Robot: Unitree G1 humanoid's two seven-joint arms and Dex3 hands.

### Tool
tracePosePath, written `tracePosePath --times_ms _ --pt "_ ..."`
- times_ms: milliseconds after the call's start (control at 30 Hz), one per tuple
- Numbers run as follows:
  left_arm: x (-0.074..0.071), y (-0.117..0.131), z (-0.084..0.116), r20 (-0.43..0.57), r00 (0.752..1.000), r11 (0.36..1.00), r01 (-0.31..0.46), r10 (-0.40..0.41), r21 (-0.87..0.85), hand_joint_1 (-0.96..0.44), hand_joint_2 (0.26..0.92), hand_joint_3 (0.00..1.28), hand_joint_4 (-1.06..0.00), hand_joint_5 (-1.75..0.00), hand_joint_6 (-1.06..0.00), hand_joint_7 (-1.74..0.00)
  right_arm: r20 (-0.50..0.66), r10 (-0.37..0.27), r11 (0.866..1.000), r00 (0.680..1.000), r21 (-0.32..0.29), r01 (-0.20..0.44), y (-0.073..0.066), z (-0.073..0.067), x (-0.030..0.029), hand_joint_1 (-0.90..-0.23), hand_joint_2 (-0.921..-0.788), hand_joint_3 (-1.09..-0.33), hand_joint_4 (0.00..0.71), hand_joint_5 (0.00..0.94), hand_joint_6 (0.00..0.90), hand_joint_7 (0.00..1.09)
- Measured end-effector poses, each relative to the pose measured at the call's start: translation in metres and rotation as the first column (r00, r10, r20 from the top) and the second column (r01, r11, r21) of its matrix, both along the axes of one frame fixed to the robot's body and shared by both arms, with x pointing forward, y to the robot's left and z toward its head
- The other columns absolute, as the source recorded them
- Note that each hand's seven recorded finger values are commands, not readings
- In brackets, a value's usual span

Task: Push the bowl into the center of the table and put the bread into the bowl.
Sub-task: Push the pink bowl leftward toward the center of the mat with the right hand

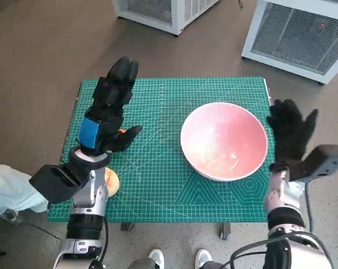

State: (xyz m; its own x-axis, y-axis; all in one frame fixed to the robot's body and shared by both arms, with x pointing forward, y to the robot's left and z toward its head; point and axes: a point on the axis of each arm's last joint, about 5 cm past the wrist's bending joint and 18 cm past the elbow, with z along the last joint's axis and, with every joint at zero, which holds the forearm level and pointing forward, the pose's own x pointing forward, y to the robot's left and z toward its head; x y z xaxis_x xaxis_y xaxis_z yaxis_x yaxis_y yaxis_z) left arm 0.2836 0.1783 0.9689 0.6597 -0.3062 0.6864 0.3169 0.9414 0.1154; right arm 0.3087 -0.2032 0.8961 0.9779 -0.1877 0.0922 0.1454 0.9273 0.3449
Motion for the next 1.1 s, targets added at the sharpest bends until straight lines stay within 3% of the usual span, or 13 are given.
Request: tracePosePath --times_ms 267,500,1100 --pt "-0.004 0.005 0.001 0.015 1.000 1.000 -0.012 0.012 0.005 -0.56 0.921 0.25 -0.11 0.00 -0.04 -0.33 -0.037 0.041 0.998 0.998 0.046 -0.039 0.013 -0.002 0.0027 -0.546 -0.921 -0.850 0.262 0.002 0.286 0.22" --pt "-0.007 0.010 -0.001 0.007 1.000 1.000 -0.026 0.026 -0.001 -0.57 0.921 0.25 -0.11 0.00 -0.04 -0.32 -0.044 0.071 0.995 0.996 0.080 -0.067 0.024 -0.001 0.0057 -0.547 -0.921 -0.838 0.261 0.001 0.312 0.22" --pt "-0.011 0.014 -0.006 -0.007 0.999 0.999 -0.041 0.041 -0.010 -0.56 0.921 0.24 -0.12 0.00 -0.05 -0.31 -0.012 0.171 0.976 0.985 0.142 -0.167 0.062 0.014 0.0185 -0.555 -0.921 -0.860 0.253 0.006 0.310 0.19"
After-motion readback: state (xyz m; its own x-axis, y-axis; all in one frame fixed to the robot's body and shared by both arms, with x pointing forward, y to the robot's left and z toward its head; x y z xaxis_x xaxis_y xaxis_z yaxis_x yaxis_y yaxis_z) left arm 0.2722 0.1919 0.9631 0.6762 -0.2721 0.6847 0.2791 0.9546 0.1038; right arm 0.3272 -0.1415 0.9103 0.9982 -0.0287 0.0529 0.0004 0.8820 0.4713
